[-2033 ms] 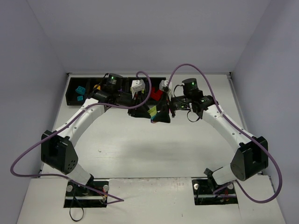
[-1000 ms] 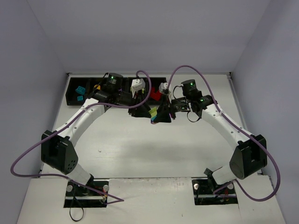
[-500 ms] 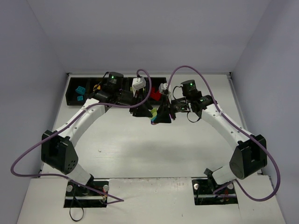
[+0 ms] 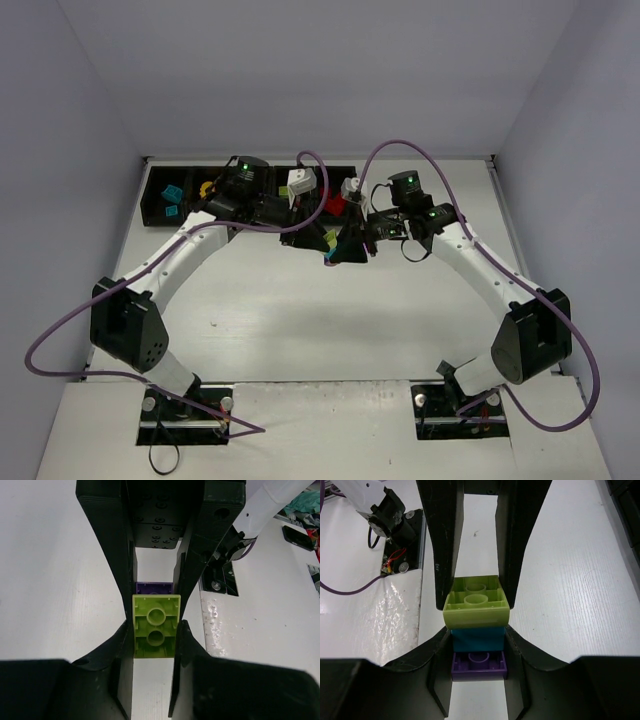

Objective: Sort the legos into containers by color

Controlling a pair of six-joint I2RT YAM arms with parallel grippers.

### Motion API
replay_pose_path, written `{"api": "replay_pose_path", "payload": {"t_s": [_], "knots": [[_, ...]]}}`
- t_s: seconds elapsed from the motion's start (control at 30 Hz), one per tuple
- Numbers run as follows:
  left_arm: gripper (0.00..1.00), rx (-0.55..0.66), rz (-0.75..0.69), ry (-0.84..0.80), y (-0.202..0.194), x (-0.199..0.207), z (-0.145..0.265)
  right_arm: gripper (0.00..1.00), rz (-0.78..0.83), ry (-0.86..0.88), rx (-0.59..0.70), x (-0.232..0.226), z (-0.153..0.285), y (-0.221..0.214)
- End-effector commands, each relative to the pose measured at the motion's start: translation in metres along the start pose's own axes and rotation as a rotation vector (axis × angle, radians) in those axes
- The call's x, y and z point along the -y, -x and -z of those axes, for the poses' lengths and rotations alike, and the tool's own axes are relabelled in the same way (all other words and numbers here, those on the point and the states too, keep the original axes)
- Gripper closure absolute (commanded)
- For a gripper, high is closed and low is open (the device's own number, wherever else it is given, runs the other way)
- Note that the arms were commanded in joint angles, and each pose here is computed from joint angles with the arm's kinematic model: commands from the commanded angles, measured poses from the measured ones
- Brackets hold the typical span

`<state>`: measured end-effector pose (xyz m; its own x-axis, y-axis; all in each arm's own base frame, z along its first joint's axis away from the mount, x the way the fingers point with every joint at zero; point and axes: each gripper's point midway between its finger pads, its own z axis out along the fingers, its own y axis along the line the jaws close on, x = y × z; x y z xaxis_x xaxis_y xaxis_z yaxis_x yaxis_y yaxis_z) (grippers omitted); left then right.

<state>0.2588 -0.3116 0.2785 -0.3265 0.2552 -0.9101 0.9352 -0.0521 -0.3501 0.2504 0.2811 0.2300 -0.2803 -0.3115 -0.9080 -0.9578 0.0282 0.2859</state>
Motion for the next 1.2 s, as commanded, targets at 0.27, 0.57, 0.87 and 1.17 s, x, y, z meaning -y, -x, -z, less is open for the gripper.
{"api": "replay_pose_path", "payload": {"t_s": [0.27, 0.57, 0.87, 1.17], "knots": [[1.0, 0.04, -0.118, 0.038, 0.033, -0.003, 0.011, 1.0, -0.025, -0.092, -0.013, 0.012, 0.008, -0.01], [1.0, 0.053, -0.088, 0.096, 0.036, -0.037, 0.028, 1.0, -0.147, -0.253, -0.083, 0.03, 0.018, -0.05], [0.85, 0.022, -0.002, 0.629, 0.023, -0.183, 0.058, 1.0, -0.17, -0.325, -0.07, 0.035, 0.026, -0.044], [0.75, -0.025, 0.061, 0.928, 0.001, -0.285, 0.092, 1.0, -0.154, -0.325, -0.059, 0.033, 0.027, -0.039]]}}
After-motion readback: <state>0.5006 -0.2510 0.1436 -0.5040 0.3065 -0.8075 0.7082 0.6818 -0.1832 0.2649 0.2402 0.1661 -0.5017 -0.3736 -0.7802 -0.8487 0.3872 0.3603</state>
